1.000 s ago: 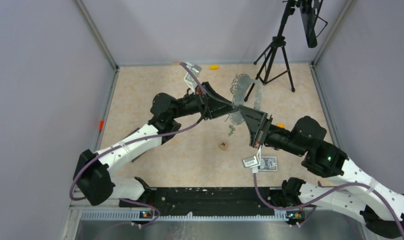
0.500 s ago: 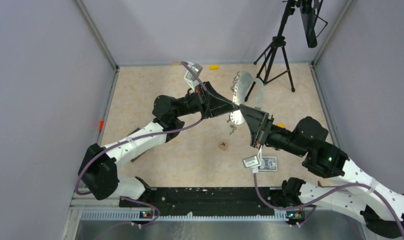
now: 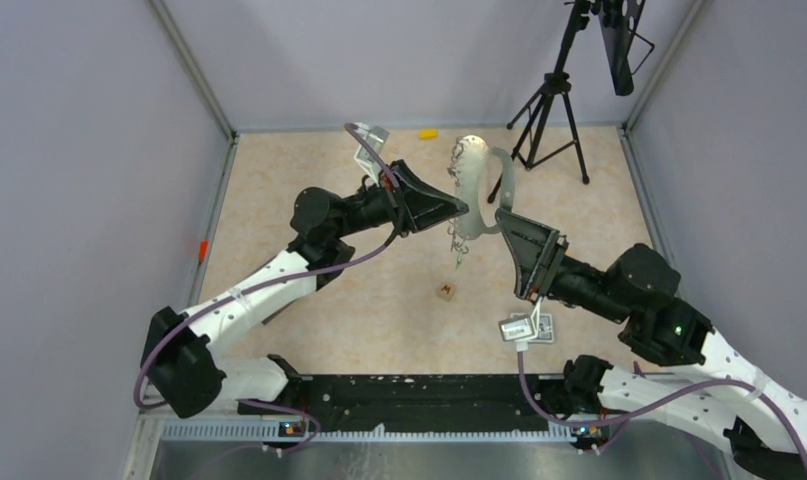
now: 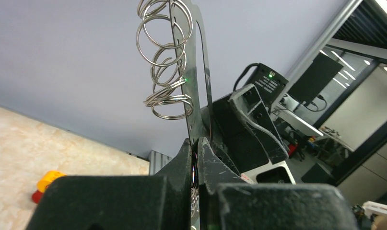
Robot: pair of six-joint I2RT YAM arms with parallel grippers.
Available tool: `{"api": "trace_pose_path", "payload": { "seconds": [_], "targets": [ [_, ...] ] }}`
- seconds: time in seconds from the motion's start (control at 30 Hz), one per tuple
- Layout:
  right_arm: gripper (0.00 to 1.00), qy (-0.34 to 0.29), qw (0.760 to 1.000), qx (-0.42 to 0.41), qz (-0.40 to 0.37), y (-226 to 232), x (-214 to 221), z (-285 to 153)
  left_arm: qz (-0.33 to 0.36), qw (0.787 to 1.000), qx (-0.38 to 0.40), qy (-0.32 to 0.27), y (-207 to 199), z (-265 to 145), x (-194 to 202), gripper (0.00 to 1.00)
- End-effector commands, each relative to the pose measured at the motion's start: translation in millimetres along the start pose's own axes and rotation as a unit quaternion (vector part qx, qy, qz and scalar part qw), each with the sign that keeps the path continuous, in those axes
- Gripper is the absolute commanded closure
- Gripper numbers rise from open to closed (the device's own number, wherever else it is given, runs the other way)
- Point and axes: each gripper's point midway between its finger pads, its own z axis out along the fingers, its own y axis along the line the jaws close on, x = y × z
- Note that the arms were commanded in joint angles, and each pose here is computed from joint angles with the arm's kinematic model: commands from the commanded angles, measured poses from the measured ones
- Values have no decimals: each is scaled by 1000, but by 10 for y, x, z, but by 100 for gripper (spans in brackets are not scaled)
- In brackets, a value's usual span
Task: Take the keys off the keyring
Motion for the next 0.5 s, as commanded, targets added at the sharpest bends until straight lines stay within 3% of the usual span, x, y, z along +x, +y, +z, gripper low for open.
{"api": "trace_pose_path", "payload": {
  "seconds": [0.0,0.13,0.23,0.33,0.47],
  "targets": [
    [60,4,1000,20,16,-54,-10,-79,37,998,-25,-42,-38,-88,-293,100],
    [61,8,997,41,72,-36,-28,-183,52,995,-52,-61,-14,-164,-433,100],
    [65,13,979,82,187,-72,-2,-278,75,990,-93,-81,31,-231,-550,100],
    [68,9,933,138,331,-166,34,-378,106,982,-124,-93,27,-297,-659,100],
    [69,-17,842,184,507,-221,1,-402,126,979,-123,-100,-44,-328,-737,100]
  ]
}}
